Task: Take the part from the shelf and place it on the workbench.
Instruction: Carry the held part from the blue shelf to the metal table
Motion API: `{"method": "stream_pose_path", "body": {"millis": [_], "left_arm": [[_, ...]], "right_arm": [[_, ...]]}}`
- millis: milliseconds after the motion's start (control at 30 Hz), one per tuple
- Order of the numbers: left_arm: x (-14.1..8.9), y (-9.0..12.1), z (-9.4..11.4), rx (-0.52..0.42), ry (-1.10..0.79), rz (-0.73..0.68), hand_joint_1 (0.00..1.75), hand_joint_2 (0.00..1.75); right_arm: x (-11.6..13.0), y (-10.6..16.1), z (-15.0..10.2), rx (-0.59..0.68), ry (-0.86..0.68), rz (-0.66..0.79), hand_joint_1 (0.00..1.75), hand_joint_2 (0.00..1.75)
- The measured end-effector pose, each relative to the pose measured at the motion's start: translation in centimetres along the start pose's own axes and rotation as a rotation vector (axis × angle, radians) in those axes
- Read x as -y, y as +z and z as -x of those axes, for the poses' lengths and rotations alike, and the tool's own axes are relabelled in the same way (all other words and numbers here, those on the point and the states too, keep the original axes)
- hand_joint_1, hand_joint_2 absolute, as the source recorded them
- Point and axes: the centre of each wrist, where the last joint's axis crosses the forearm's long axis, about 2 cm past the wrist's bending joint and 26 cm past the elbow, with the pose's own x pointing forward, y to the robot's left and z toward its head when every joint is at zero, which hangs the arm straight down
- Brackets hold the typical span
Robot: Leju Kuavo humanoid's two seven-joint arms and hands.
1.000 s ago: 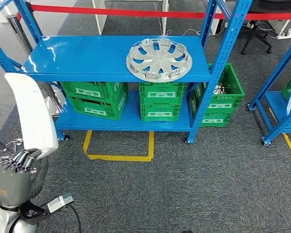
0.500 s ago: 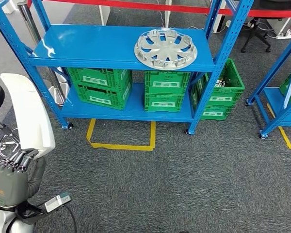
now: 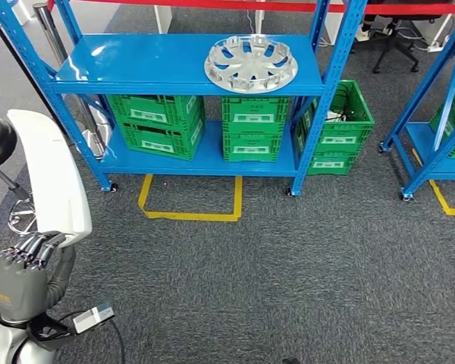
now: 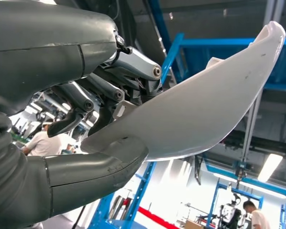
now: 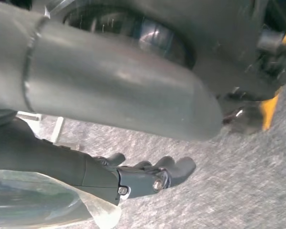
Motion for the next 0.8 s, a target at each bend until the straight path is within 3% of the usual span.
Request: {"method": "stream_pose_path", "body": {"millis": [800], "left_arm": [[1.01,-0.1,-0.4,0.011,0.042,0.011,1.75,1.75]], "right_arm": [[-0.08,0.02,0.05,0.001,0.006,0.007,0.0,0.0]]}}
